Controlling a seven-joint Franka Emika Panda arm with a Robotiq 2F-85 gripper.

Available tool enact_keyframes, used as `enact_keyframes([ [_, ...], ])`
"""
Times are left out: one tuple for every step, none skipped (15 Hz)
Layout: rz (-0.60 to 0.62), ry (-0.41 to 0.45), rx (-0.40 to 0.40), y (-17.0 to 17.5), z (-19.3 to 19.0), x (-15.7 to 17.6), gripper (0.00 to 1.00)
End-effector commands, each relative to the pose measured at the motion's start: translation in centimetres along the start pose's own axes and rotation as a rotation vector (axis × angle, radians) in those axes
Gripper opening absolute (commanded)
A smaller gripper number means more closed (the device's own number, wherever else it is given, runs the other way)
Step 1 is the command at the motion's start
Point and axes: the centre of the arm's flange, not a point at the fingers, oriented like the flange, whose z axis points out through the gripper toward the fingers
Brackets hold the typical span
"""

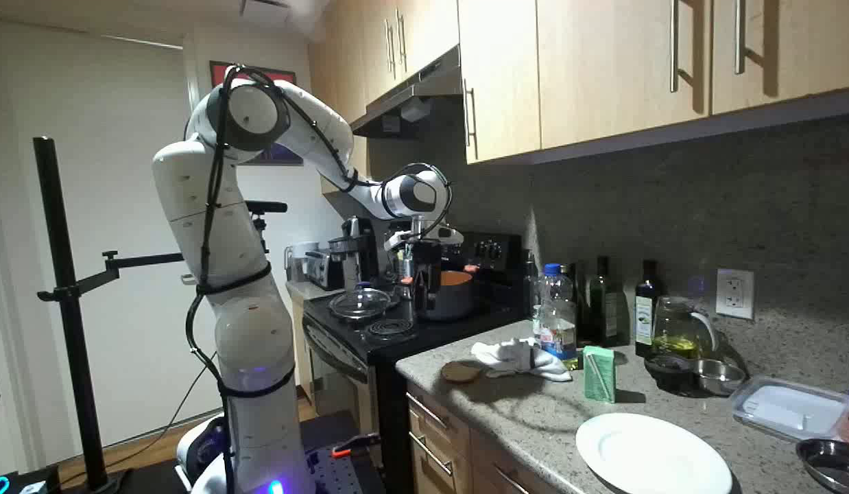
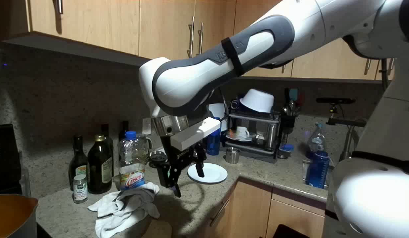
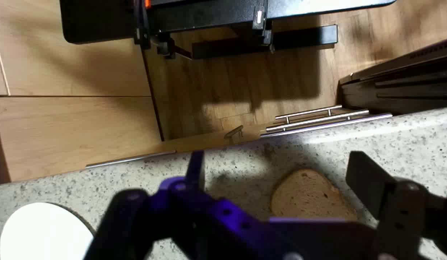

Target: Pick up the slice of bread from the left side of the counter and place it on the white plate

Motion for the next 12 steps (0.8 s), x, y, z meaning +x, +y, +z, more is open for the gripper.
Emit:
enact_keyframes([
  [0.0, 0.0, 0.0, 0.0, 0.0, 0.0, 1.0],
  [-0.004, 0.019, 0.004, -0.1, -0.2, -0.1, 1.0],
  [-0.004, 0.032, 0.008, -0.2, -0.5, -0.1, 1.0],
  [-0.015, 0.05, 0.01, -0.5, -0.7, 0.0, 1.0],
  [-0.029, 0.071, 0.012, -0.7, -0.8, 0.1, 1.0],
  [-0.04, 0.088, 0.008, -1.0, -0.7, 0.3, 1.0],
  [-0.049, 0.106, 0.002, -1.2, -0.5, 0.5, 1.0],
  [-0.058, 0.121, -0.003, -1.4, -0.4, 0.7, 1.0],
  [-0.07, 0.13, -0.011, -1.7, -0.1, 0.8, 1.0],
  [-0.075, 0.135, -0.015, -1.9, 0.1, 0.9, 1.0],
  [-0.074, 0.142, -0.016, -2.0, 0.3, 0.6, 1.0],
  [-0.062, 0.118, -0.006, -1.8, -0.4, 0.5, 1.0],
])
